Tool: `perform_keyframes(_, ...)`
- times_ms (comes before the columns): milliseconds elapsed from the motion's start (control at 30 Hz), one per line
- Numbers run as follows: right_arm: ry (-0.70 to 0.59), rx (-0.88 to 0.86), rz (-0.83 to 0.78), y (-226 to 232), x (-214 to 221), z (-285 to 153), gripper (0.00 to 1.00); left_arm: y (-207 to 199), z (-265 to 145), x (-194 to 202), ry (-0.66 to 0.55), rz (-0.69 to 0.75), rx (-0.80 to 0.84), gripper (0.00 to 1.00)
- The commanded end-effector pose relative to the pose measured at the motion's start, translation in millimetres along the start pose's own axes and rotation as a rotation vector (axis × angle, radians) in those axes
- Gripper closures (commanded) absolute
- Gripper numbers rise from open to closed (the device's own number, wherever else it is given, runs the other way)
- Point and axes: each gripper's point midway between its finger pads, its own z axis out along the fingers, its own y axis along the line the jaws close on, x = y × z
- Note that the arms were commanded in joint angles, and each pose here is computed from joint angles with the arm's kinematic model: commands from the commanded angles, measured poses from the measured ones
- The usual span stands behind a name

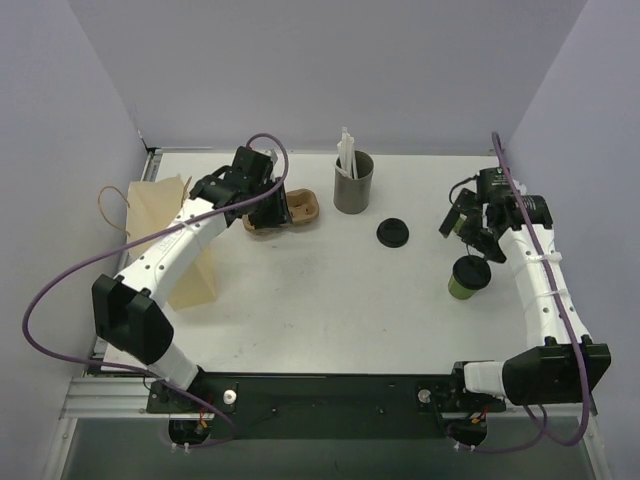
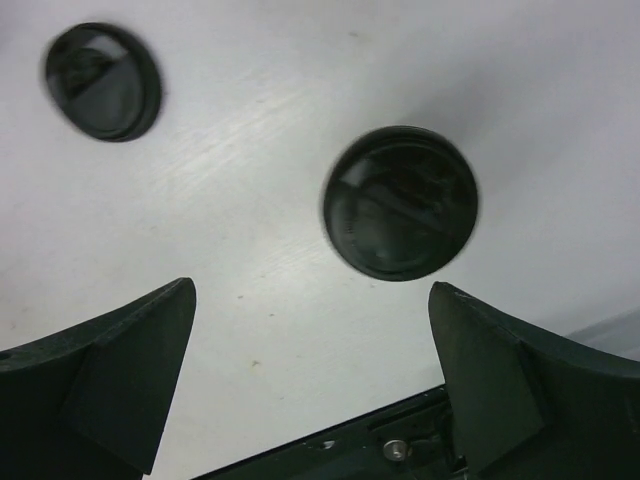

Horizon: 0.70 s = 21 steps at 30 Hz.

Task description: Pack the takeout coffee

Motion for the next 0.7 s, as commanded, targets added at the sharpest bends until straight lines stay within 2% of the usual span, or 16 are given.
perform_keyframes(0,-0.004,-0.131,-0.105,56,2,-23,0.06,24,10,-54,-0.149,-0.086,-0.147,0.56)
perform_keyframes(133,-0.026,-0.27,-0.238,133,3,-34,0.16,63,22,-78,-0.211,-0.11,-0.312,0.61)
perform_keyframes(267,0.016,-0.375,-0.331,192,15,-19,0.24,101,45,-81,-0.186,-0.123,-0.445,0.64)
perform_keyframes(367,0.032,-0.447,-0.38,229,24,-9,0.29,121,59,-84,-0.179,-0.155,-0.483,0.64)
perform_keyframes(467,0.055,-0.477,-0.429,254,33,1,0.33,140,75,-88,-0.164,-0.158,-0.534,0.65)
perform_keyframes(667,0.084,-0.498,-0.459,270,41,11,0.34,157,104,-94,-0.126,-0.179,-0.556,0.66)
